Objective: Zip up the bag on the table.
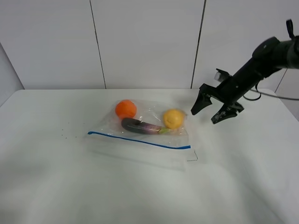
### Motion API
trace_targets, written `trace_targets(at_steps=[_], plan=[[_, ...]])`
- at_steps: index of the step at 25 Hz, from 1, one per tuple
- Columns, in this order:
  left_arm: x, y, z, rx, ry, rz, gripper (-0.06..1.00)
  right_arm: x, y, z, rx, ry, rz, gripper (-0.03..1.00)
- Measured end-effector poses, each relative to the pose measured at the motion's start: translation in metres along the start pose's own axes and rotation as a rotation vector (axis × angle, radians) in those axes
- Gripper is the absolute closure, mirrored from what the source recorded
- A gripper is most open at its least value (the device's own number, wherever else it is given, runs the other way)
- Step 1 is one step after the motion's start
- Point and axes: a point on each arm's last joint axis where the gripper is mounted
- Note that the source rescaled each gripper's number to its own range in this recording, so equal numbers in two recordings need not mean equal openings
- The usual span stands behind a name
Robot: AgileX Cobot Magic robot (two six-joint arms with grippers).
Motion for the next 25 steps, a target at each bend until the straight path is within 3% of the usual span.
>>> trace_targets(at_steps=[2, 6, 15, 25], plan=[[0.000, 0.000, 0.000, 0.000, 0.000, 0.000, -0.06, 0.005, -0.015, -0.009, -0.072, -0.044, 0.186, 0.03], [0.000, 0.000, 0.000, 0.000, 0.000, 0.000, -0.06, 0.009, -0.044, -0.017, -0.200, -0.055, 0.378, 0.03], [0.000, 0.000, 0.000, 0.000, 0.000, 0.000, -0.06, 0.013, -0.073, 0.021, -0.231, -0.061, 0.422, 0.03], [0.000, 0.000, 0.000, 0.000, 0.000, -0.001, -0.06, -0.005, -0.095, 0.142, -0.188, -0.047, 0.433, 0.03]])
Point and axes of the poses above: a point on each arm's last joint axis where the gripper is mounted, y pointing out along that axis toward the gripper, x along the wrist's bending axis when the last joint is at zero, z = x × y, and after that the axes turned 15 degrees about y, right-handed
